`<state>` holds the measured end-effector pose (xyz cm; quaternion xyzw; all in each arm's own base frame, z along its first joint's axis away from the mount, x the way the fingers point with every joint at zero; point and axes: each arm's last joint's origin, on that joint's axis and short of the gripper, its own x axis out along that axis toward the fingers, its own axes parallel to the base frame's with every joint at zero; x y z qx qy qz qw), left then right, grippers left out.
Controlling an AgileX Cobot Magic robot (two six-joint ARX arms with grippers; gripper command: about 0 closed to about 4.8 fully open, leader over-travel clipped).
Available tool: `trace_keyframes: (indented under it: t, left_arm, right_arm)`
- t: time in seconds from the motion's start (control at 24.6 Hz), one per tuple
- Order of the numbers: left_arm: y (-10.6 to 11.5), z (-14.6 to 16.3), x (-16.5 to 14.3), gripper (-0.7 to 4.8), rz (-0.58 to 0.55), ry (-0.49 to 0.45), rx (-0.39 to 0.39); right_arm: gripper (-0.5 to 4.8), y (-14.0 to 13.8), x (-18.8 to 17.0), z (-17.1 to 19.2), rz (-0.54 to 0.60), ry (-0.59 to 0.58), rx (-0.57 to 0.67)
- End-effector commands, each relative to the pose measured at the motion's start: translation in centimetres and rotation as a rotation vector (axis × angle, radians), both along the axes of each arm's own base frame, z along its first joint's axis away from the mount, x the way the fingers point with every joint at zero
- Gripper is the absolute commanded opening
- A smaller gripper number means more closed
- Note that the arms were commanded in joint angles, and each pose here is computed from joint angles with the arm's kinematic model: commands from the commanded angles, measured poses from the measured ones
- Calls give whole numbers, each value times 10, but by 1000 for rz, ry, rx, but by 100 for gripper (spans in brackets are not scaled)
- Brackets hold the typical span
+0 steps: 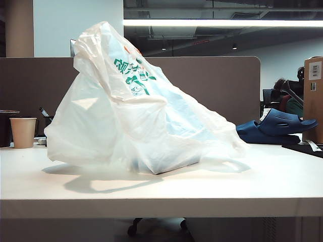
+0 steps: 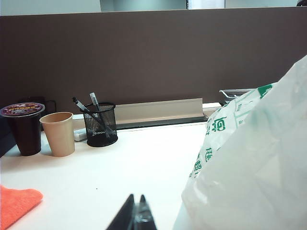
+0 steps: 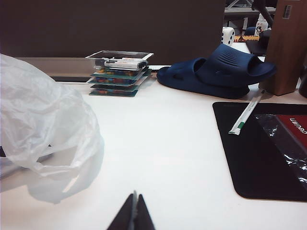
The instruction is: Put the power bank into the bag.
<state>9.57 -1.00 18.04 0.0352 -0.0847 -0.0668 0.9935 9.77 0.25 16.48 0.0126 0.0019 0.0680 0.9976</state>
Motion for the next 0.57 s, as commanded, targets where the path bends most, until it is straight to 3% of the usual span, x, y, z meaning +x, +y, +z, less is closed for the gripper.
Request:
trace_keyframes:
  t: [0.04, 0.57]
  left_arm:
    - [0, 0, 0, -6, -3, 3, -2]
    - [0, 0, 0, -6, -3, 9, -1]
  right_arm:
    - [-4, 0, 0, 1, -1, -23, -3]
    - [-4, 0, 0, 1, -1, -23, -3]
